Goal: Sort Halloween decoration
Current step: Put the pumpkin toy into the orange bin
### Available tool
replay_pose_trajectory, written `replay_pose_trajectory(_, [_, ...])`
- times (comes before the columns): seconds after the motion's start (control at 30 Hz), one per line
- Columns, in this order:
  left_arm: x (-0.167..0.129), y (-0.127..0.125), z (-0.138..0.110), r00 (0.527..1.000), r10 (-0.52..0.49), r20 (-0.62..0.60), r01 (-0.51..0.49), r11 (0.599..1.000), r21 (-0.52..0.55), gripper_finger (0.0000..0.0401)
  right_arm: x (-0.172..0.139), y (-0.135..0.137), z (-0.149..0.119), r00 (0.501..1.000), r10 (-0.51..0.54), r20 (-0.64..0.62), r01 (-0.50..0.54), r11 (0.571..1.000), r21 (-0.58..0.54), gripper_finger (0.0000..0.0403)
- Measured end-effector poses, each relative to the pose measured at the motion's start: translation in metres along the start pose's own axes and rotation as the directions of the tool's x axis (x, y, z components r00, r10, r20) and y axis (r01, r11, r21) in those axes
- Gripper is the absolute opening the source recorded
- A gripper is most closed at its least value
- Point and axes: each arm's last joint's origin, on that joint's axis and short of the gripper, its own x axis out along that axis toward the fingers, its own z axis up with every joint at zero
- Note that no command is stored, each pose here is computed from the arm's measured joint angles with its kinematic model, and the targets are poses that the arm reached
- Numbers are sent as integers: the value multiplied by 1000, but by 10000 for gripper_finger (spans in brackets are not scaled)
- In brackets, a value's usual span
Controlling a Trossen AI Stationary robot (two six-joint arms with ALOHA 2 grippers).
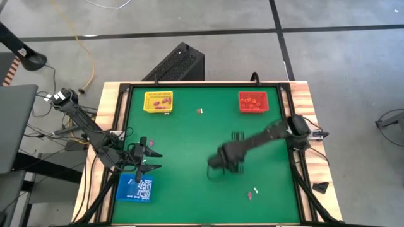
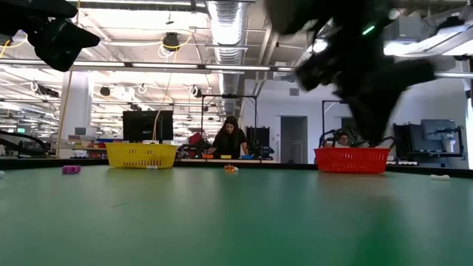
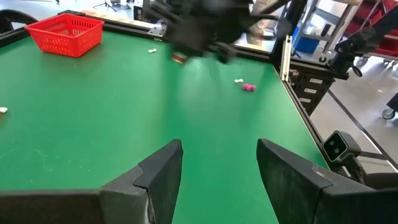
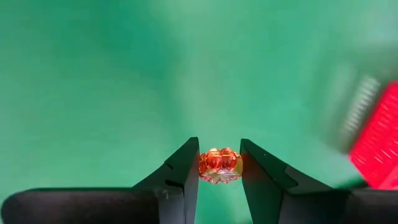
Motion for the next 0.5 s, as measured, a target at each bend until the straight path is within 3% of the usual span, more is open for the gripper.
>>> replay_pose_trajectory(0.23, [0, 1, -2, 1000, 6, -14, -6, 1000, 6, 197, 31, -110, 16, 981, 60, -182, -37, 991, 128, 128])
replay_pose_trajectory(0.5, [0, 1, -2, 1000, 8, -20, -9, 999, -31, 197, 52, -213, 2, 952, 131, -276, -16, 924, 382, 128])
